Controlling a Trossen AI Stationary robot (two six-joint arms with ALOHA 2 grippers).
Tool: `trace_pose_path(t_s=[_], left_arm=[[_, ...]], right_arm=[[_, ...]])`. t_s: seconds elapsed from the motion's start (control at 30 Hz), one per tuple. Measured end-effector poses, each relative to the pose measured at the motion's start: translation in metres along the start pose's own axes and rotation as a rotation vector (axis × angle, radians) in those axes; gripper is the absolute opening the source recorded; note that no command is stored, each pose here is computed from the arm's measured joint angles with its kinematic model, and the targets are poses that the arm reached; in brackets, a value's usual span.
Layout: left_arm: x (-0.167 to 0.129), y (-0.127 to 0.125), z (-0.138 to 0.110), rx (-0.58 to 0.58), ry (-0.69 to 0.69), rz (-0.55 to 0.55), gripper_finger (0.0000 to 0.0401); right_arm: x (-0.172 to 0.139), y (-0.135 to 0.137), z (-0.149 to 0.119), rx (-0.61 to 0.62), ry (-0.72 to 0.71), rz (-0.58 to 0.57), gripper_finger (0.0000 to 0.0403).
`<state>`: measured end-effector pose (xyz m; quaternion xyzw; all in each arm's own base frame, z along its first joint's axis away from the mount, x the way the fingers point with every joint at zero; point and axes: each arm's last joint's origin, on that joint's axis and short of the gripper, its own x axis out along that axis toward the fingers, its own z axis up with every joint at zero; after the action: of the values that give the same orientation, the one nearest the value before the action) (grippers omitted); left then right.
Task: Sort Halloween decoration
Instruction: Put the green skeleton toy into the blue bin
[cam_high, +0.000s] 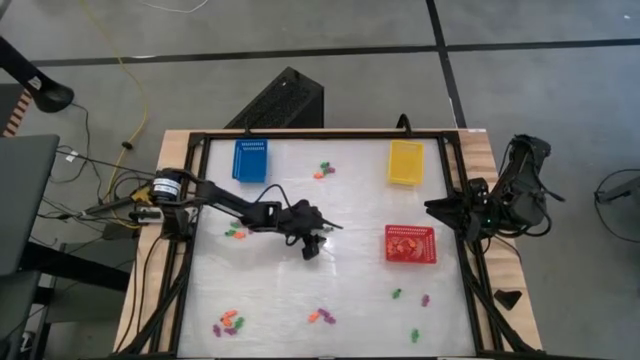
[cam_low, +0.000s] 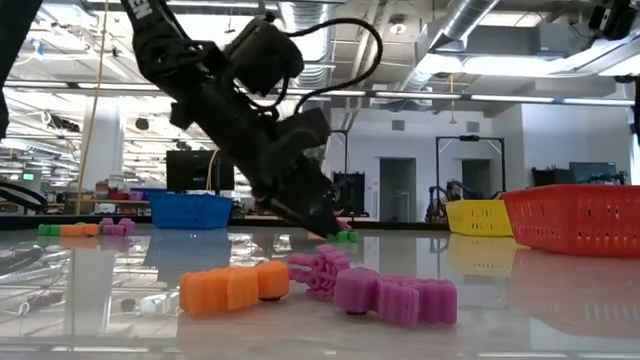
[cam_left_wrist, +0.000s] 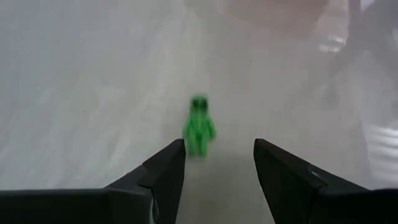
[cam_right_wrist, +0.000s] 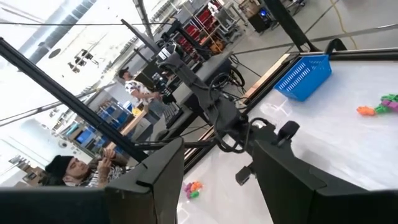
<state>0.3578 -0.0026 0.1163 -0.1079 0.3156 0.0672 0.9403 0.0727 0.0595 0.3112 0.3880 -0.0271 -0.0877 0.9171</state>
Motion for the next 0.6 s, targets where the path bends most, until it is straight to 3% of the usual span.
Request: trace_pose_path(t_s=[0.23, 0.43, 0.53, 0.6], left_arm=[[0.008, 0.004, -0.008, -0.078, 0.009, 0.051, 0.0182], [0.008, 0.005, -0.007, -0.051, -0.004, 0.073, 0.0181], [0.008, 0.007, -0.014, -0.085, 0.061, 0.107, 0.016], [0.007, 0.009, -0.017, -0.101, 0.107, 0.137, 0.0122]], right_arm=[[0.0, 0.002, 0.001, 0.027, -0.009, 0.009, 0.0221], [0.0, 0.003, 0.002, 0.035, -0.012, 0.011, 0.0221], [0.001, 0.002, 0.002, 0.035, -0.015, 0.008, 0.0221], [0.001, 0.002, 0.002, 0.034, -0.015, 0.008, 0.0221]])
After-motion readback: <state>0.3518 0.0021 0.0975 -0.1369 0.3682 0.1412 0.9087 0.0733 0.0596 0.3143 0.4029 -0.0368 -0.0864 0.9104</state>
